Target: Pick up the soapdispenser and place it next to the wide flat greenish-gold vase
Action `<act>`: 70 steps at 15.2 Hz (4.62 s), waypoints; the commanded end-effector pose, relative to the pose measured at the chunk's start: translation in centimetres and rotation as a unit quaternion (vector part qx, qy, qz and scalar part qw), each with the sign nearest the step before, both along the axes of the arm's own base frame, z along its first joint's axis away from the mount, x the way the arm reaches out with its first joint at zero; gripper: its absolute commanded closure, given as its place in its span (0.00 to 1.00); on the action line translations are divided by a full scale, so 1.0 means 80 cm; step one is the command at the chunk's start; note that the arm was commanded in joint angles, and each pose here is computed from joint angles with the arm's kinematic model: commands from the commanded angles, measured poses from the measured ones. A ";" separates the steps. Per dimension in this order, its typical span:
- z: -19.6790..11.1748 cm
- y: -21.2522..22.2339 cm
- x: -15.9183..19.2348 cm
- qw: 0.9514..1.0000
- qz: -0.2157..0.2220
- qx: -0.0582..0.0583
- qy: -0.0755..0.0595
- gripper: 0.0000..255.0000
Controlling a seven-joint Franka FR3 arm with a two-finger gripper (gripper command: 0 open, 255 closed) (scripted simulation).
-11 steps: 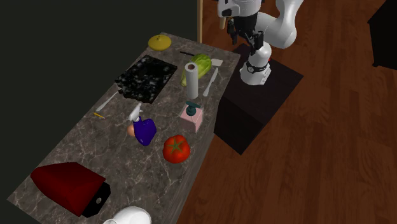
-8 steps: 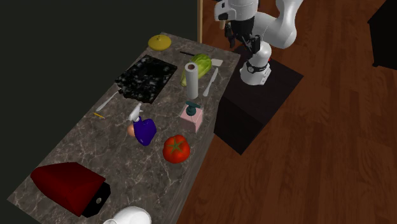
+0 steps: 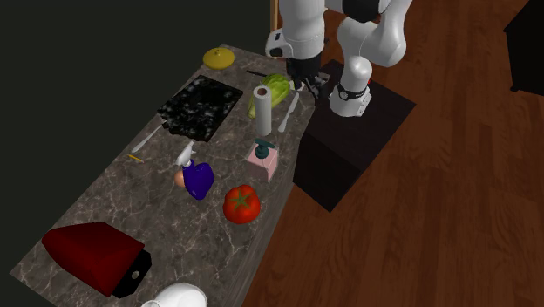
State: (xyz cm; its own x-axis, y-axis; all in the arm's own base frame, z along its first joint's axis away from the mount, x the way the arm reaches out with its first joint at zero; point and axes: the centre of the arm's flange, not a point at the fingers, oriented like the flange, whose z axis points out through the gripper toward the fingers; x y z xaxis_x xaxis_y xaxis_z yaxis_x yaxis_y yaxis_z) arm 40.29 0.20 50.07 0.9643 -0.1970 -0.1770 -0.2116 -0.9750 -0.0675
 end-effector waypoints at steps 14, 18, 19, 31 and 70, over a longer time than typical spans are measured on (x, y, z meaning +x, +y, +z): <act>-0.083 -0.051 0.220 0.996 -0.087 -0.003 -0.019 0.00; -0.109 -0.048 0.217 0.996 -0.087 -0.003 -0.019 0.00; -0.116 -0.047 0.216 0.996 -0.087 -0.003 -0.019 0.00; -0.132 -0.045 0.215 0.996 -0.087 -0.003 -0.019 1.00; 0.066 -0.045 0.215 0.996 -0.087 -0.003 -0.019 1.00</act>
State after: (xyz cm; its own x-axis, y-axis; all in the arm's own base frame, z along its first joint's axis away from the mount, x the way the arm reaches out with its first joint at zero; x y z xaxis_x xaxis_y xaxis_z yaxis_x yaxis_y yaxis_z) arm 57.49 -3.48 54.70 0.9216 -0.3626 -0.1385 -0.3747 -0.9242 -0.0734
